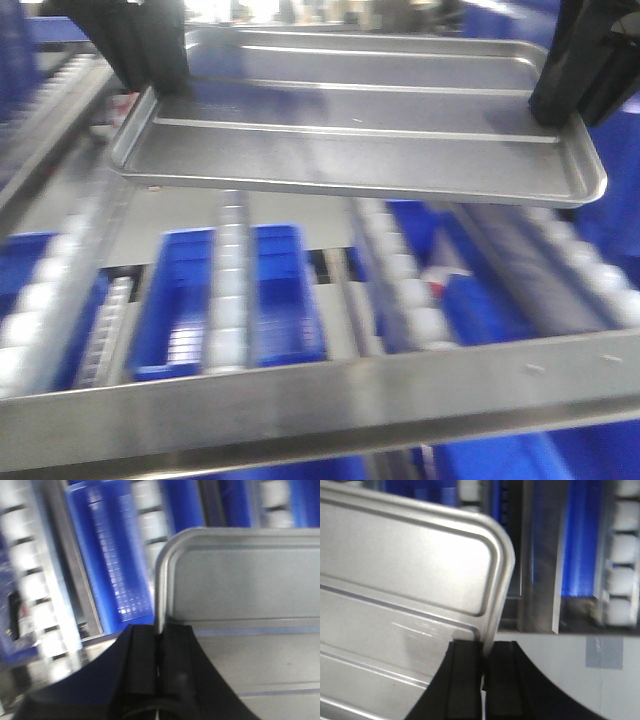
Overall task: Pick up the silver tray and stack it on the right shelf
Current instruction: 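Hold the tray with both grippers while the base drives to another shelf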
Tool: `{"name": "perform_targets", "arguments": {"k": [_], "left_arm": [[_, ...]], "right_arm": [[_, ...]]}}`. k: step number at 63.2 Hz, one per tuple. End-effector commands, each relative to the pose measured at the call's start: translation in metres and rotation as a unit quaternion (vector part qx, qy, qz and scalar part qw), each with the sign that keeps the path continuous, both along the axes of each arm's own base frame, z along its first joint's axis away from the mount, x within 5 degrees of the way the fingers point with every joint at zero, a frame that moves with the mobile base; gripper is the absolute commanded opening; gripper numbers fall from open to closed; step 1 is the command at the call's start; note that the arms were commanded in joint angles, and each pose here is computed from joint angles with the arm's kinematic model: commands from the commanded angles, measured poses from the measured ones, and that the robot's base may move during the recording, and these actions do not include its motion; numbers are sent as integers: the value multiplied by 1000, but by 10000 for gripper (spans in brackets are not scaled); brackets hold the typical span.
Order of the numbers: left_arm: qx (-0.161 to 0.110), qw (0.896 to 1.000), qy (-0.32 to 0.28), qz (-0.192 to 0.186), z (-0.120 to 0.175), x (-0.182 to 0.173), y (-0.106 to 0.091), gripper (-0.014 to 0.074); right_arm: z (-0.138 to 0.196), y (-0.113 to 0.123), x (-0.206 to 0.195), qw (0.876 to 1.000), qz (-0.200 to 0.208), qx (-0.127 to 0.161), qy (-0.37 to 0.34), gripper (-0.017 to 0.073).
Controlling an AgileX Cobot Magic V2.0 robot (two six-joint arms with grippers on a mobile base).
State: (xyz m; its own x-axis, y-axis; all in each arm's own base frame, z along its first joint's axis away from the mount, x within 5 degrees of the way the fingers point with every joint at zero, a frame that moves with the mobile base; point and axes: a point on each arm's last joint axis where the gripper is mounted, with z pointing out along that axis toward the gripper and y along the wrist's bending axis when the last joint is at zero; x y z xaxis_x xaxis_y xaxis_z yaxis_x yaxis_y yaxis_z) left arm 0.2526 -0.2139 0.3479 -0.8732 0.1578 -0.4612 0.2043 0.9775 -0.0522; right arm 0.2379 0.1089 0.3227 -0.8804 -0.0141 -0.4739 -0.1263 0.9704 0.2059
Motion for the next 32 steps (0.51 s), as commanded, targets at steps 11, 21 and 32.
{"name": "perform_targets", "arguments": {"k": [11,21,32], "left_arm": [[-45,998,-47,-16,27,-7,-1,-93],[-45,998,-47,-16,27,-7,-1,-93],[-45,998,-47,-16,27,-7,-1,-93]], "right_arm": [[23,1,-1,998,14,22,-58,57],[23,1,-1,998,14,22,-58,57],[23,1,-1,998,14,22,-58,57]]}}
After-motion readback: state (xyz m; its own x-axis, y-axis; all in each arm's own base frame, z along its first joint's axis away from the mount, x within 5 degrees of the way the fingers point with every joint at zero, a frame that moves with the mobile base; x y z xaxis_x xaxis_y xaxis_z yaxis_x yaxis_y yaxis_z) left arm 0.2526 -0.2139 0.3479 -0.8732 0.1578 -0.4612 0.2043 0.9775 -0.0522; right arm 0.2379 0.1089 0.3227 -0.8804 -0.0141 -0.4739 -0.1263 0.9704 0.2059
